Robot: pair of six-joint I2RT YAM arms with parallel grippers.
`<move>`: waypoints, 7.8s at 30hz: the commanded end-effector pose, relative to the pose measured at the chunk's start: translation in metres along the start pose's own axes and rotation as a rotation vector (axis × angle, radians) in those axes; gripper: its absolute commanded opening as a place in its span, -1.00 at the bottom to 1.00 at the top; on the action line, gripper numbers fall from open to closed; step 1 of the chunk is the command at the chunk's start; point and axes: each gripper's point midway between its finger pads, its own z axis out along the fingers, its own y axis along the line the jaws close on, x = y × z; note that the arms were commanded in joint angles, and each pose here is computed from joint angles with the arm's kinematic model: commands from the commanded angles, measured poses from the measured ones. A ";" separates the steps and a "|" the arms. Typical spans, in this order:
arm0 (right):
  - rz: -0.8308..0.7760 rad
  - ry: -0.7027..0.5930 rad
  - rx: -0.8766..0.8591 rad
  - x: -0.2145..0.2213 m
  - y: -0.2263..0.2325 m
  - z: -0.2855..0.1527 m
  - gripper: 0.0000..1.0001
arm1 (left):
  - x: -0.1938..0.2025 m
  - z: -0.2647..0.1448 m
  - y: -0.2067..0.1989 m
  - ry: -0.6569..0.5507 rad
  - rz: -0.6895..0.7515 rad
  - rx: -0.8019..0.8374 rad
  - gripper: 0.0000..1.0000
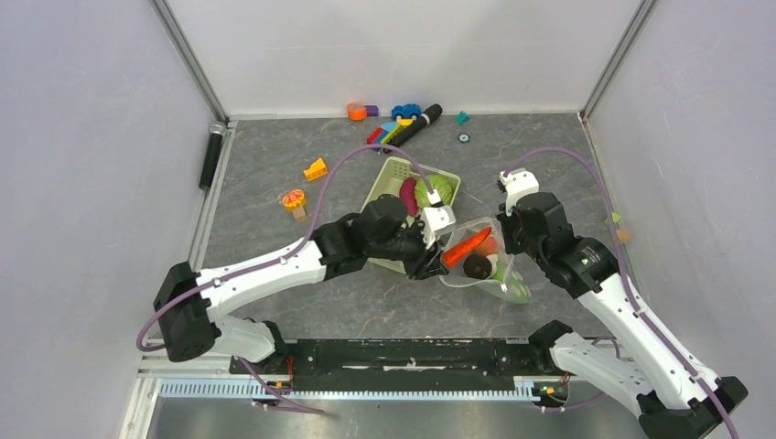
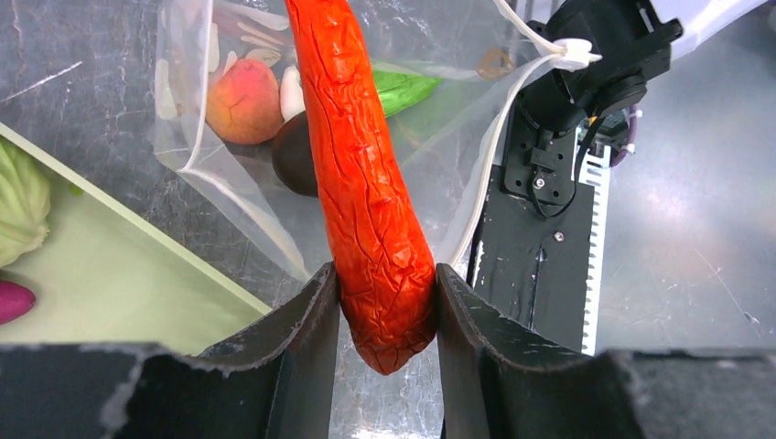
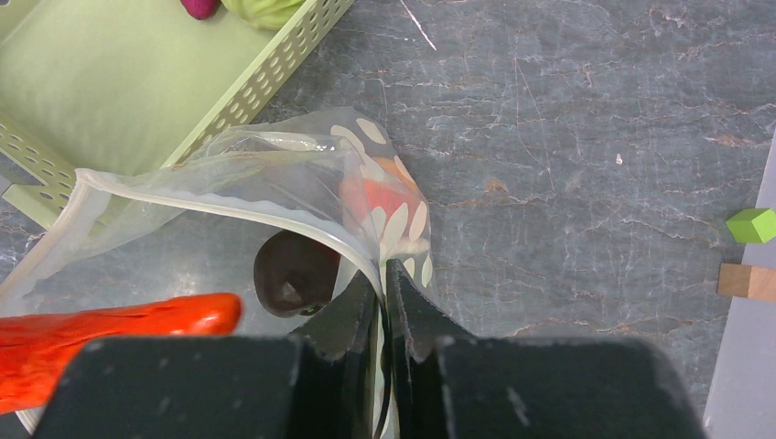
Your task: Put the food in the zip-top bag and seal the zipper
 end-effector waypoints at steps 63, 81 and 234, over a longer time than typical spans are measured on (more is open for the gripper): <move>0.007 -0.073 -0.003 -0.013 -0.003 -0.010 -0.75 | -0.008 -0.039 0.174 -0.089 -0.662 -0.655 0.99; -0.004 -0.075 -0.009 -0.012 -0.002 -0.010 -0.72 | 0.063 -0.006 0.282 -0.036 -0.733 -0.931 0.65; -0.010 -0.090 0.019 -0.010 -0.008 -0.010 -0.67 | 0.045 0.031 0.288 -0.013 -0.654 -0.955 0.99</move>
